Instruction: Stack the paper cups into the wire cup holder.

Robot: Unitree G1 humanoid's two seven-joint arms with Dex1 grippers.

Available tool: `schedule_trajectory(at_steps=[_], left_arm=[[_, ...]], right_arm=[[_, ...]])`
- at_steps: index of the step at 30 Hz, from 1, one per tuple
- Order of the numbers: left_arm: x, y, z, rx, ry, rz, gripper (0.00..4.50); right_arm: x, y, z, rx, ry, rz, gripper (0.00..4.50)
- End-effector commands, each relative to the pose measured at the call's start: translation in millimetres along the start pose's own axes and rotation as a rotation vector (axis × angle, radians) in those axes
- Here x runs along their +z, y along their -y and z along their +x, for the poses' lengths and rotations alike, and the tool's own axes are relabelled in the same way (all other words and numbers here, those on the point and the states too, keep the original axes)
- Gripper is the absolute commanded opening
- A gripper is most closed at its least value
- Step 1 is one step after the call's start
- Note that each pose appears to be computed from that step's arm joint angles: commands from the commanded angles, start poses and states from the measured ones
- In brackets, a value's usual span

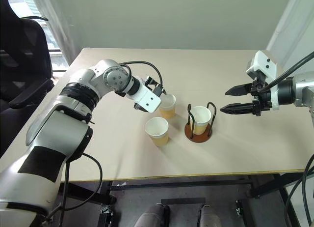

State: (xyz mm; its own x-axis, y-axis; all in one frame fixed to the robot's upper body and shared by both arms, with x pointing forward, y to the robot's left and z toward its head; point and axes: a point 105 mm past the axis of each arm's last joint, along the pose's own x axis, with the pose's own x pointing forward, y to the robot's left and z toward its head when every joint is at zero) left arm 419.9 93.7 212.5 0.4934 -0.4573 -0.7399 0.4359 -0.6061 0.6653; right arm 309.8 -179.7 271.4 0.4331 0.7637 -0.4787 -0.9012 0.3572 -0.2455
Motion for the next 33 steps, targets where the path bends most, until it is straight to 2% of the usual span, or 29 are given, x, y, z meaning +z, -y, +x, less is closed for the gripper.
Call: schedule_trajectory(at_steps=[1,3,6,10,16,17,26,33], left_arm=[[0,-5,-2,0.022,-0.005,0.005,4.5],[0,-4,-1,0.015,-0.004,-0.001,4.5],[0,0,1,0.001,0.001,-0.018,3.85],[-1,4,1,-0.023,0.007,-0.035,2.49],[-3,9,0,-0.042,0.007,-0.052,0.18],[-4,10,0,-0.045,0.006,-0.051,0.04],[-3,13,-6,-0.084,0.029,-0.073,0.04],[-7,7,-31,-0.126,0.063,-0.155,0.04]], right_arm=[[8,-2,-6,-0.014,0.023,-0.04,3.33],[8,-2,-6,-0.015,0.025,-0.041,3.33],[10,-2,-6,-0.015,0.042,-0.055,3.38],[18,-2,-6,0.001,0.08,-0.072,3.38],[25,3,-9,0.003,0.106,-0.088,3.38],[26,3,-10,0.003,0.108,-0.091,3.38],[26,3,-13,0.017,0.1,-0.086,3.38],[27,5,-24,0.034,0.113,-0.156,3.38]])
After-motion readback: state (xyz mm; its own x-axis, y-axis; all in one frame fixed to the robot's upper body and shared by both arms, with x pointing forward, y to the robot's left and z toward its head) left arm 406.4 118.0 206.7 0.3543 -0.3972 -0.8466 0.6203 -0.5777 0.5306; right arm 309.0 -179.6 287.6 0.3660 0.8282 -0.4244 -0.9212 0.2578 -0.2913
